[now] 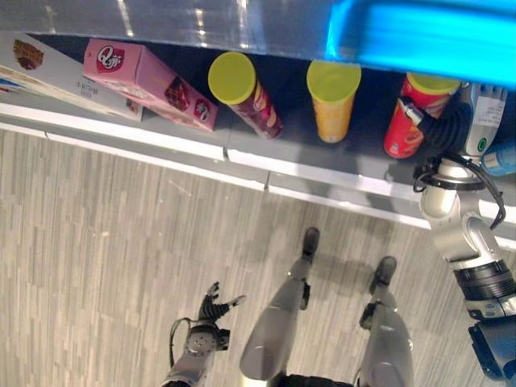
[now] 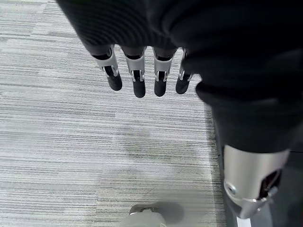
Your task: Put the goods on the table back onto the shelves and tidy them up.
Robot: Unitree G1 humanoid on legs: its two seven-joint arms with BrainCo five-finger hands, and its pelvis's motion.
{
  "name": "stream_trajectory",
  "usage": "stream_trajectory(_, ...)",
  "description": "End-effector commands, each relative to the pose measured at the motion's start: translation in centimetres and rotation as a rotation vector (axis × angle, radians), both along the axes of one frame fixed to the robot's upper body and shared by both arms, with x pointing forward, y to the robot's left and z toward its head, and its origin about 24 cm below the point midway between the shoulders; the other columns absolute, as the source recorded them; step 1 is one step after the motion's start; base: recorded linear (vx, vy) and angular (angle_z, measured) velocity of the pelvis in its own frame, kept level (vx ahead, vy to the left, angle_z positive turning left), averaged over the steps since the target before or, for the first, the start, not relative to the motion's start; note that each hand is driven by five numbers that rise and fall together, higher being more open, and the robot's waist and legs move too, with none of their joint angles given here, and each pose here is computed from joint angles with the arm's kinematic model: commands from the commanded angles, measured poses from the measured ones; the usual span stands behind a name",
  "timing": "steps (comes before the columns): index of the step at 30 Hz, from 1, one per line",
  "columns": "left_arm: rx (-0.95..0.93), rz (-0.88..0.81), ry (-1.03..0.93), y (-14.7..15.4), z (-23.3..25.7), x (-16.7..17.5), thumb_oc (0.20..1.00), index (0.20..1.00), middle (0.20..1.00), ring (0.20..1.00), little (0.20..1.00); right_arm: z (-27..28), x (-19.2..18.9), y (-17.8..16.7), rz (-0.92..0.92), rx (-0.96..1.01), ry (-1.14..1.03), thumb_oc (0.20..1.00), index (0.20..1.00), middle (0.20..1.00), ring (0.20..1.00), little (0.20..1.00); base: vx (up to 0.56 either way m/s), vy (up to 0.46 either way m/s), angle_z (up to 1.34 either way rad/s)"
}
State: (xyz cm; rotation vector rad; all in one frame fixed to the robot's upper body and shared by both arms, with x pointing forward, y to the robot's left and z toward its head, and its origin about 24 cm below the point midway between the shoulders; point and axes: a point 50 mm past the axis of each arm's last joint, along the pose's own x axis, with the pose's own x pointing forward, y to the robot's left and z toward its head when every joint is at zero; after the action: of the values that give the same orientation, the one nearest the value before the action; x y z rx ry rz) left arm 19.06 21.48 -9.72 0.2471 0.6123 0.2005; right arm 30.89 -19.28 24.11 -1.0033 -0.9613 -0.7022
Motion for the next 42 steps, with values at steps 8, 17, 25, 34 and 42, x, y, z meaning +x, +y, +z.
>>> stream_trajectory(8, 0.057, 0.007, 0.004, 1.1, 0.1, -0.5, 1.000, 1.000, 1.000, 1.000, 1.000, 0.2, -2.3, -0.4, 0.020, 0.014, -0.090, 1.000, 1.000, 1.000, 1.000, 1.000, 0.00, 0.000, 0.00)
stream_trajectory(17, 0.070, 0.010, 0.001, 1.2, 0.3, -0.2, 1.000, 1.000, 1.000, 1.000, 1.000, -0.2, -3.5, 0.0, 0.086, 0.043, -0.102, 1.000, 1.000, 1.000, 1.000, 1.000, 0.00, 0.001, 0.00)
stream_trajectory(25, 0.070, 0.020, 0.037, 1.6, -0.2, -0.7, 1.000, 1.000, 1.000, 1.000, 1.000, -0.9, -4.0, 0.8, 0.187, 0.029, -0.039, 1.000, 1.000, 1.000, 1.000, 1.000, 0.01, -0.007, -0.02)
stream_trajectory(34, 0.108, 0.074, 0.169, 3.1, -1.8, -2.9, 1.000, 1.000, 1.000, 1.000, 1.000, -4.9, -4.2, 2.1, 0.371, 0.005, 0.265, 1.000, 1.000, 1.000, 1.000, 1.000, 0.09, -0.024, -0.17)
stream_trajectory(42, 0.118, 0.059, 0.268, 3.5, -2.9, -4.1, 1.000, 1.000, 1.000, 1.000, 1.000, -7.0, -5.3, 3.2, 0.639, -0.007, 0.555, 1.000, 1.000, 1.000, 1.000, 1.000, 0.08, -0.012, -0.25)
